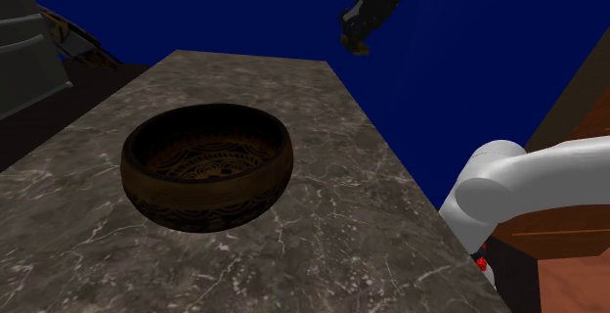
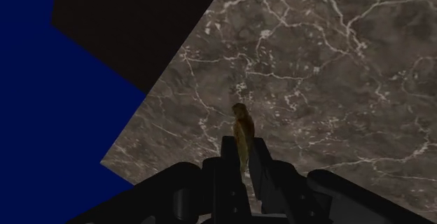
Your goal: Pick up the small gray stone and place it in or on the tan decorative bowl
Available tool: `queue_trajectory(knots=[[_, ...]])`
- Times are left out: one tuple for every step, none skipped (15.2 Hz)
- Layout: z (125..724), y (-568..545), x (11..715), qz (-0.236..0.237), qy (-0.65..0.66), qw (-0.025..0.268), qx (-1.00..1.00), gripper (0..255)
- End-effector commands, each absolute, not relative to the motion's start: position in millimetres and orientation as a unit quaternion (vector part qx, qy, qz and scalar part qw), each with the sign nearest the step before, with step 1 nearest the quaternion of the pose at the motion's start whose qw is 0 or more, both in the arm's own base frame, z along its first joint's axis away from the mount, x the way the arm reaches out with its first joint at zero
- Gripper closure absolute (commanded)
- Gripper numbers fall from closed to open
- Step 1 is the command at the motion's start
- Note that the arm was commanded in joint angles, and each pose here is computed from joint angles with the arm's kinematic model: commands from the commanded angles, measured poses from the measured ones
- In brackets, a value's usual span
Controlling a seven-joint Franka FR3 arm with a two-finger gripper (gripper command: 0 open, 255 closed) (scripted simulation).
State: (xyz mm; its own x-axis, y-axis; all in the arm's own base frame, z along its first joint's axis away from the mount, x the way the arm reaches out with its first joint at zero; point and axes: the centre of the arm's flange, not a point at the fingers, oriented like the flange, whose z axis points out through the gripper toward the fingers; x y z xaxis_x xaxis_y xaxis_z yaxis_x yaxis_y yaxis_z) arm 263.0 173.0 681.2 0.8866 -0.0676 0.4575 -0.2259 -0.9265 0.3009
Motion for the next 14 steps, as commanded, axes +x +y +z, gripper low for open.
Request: queue_trajectory(knots=[[692.9, 173.8, 262.3, 0.225, -0.077, 0.176, 0.955, 255], [698.2, 173.8, 262.3, 0.225, -0.077, 0.176, 0.955, 255], [699.2, 173.8, 262.3, 0.225, -0.077, 0.176, 0.955, 255], [699.6, 187.0, 261.8, 0.225, -0.077, 0.176, 0.955, 255], [699.9, 200.2, 261.2, 0.225, -0.077, 0.176, 0.955, 255], [700.2, 213.4, 260.7, 0.225, -0.077, 0.176, 0.955, 255], [700.6, 226.6, 260.2, 0.225, -0.077, 0.176, 0.955, 255], [700.9, 239.8, 259.7, 0.225, -0.077, 0.176, 0.955, 255], [701.2, 253.0, 259.1, 0.225, -0.077, 0.176, 0.955, 255], [701.6, 266.1, 258.6, 0.225, -0.077, 0.176, 0.955, 255], [701.9, 279.3, 258.1, 0.225, -0.077, 0.176, 0.955, 255], [702.2, 292.5, 257.6, 0.225, -0.077, 0.176, 0.955, 255], [702.6, 305.7, 257.1, 0.225, -0.077, 0.176, 0.955, 255], [702.9, 318.9, 256.5, 0.225, -0.077, 0.176, 0.955, 255]])
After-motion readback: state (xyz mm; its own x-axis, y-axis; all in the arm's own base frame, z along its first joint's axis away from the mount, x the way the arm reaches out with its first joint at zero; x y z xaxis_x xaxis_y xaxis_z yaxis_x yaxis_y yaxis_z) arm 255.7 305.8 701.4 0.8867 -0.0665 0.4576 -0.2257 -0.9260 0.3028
